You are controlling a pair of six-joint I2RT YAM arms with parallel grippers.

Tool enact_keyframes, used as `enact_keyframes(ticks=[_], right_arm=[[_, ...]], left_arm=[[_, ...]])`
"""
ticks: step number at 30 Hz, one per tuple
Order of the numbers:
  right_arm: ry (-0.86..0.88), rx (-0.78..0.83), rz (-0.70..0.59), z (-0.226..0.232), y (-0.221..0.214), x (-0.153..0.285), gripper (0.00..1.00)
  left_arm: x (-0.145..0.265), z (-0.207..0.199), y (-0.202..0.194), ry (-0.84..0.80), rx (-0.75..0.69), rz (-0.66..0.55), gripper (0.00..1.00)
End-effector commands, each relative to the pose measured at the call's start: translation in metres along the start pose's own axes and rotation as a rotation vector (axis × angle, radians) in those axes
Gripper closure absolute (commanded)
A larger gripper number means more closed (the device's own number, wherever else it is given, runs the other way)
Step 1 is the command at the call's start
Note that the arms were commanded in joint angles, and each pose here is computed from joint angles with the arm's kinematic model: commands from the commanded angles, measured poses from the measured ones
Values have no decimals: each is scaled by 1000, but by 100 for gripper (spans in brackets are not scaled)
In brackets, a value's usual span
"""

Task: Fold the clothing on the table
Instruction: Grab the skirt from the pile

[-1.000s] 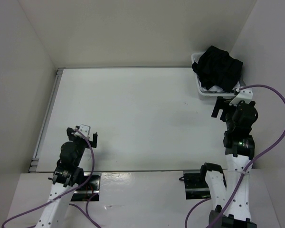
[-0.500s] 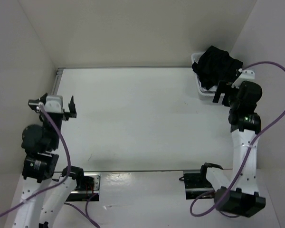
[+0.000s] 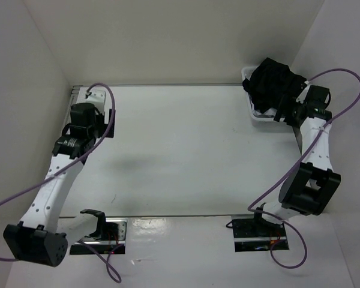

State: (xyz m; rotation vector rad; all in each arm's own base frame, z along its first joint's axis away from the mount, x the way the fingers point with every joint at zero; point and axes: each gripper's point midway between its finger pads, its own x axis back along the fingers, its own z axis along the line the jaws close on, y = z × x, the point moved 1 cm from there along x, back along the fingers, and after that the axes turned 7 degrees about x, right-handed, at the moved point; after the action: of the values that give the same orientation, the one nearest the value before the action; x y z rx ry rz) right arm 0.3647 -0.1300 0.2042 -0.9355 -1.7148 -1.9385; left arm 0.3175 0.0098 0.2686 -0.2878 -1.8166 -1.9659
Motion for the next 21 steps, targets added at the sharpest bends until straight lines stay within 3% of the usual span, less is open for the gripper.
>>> enact_keyframes(ticks=[1,6,12,18,21], right_arm=[[-87,75,-169,-13,58,12,2],[-131,76,-217,-24,87,-5,2],[-185,104,-295,-17,118,-35,2],[-187,128,-259,-2,126,-80,2],[-201,153,-271,11,137,-95,2]], left_arm=[[-13,-22,-8,-109,46,59,0],[-11,-32,-10,-168,75,110,0],[7,-17,2,-137,93,-55,0],[43,-2,12,-120,186,-263,0],[42,7,8,-95,218,-245,0]])
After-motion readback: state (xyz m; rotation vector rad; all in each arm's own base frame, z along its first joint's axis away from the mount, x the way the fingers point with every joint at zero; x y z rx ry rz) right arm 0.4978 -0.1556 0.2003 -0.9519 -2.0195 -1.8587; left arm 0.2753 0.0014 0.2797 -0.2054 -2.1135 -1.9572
